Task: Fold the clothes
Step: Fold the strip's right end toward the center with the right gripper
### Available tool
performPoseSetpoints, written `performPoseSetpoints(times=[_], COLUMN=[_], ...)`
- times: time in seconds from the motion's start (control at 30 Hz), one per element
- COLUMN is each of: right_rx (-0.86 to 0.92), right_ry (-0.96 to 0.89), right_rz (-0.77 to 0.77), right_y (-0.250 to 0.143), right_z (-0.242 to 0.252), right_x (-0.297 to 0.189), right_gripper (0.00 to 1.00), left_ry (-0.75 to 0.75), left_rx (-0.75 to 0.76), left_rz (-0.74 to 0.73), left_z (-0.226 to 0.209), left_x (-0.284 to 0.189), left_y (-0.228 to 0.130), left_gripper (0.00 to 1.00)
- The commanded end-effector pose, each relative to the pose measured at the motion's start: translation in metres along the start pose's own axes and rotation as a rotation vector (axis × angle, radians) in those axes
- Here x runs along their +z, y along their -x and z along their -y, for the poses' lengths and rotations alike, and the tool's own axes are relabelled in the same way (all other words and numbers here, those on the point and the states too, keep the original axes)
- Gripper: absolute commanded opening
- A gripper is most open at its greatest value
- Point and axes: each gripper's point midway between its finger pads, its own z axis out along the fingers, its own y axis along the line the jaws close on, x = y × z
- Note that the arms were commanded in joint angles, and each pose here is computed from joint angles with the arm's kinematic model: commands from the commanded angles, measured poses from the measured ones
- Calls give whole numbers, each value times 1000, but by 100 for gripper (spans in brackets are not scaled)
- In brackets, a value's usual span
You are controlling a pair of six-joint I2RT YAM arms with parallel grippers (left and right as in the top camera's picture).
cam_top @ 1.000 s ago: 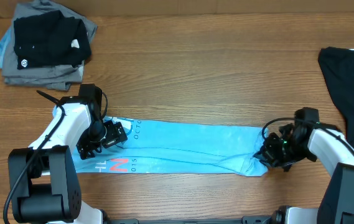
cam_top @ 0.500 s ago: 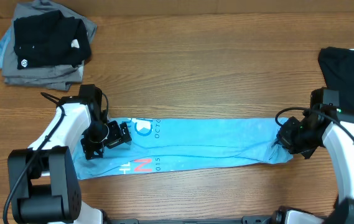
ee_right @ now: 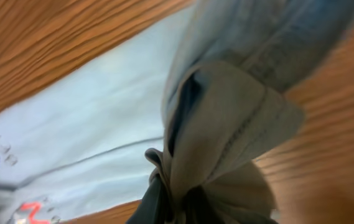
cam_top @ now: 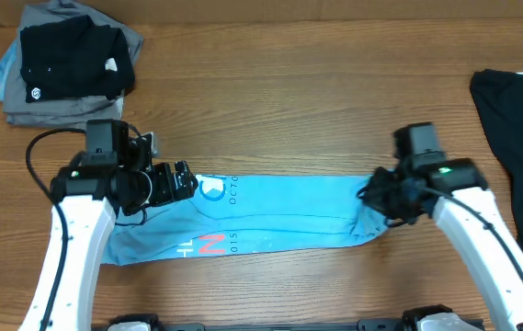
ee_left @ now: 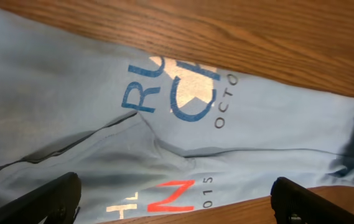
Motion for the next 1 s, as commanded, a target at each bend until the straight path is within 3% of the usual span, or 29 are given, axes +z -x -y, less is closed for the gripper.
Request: performPoseSetpoints(times=[0.0, 0.33, 0.67, 0.97], right_rx=[-22, -184, -227, -248], right_ry=[85, 237, 303, 352], right_rz=[9, -11, -168, -184], right_y=[-11, -58, -102, -126], right_z=[-37, -114, -158, -180], right_x=[-8, 0, 39, 42], right_gripper=[4, 4, 4, 4], left_ry=[-25, -21, -8, 51], left_rx=[38, 30, 29, 19], left_rz=[31, 13, 11, -6], left_z=[8, 7, 4, -6], left_x=[-10, -9, -9, -9], left_y=[5, 1, 0, -5], left_gripper=[100, 100, 100, 100])
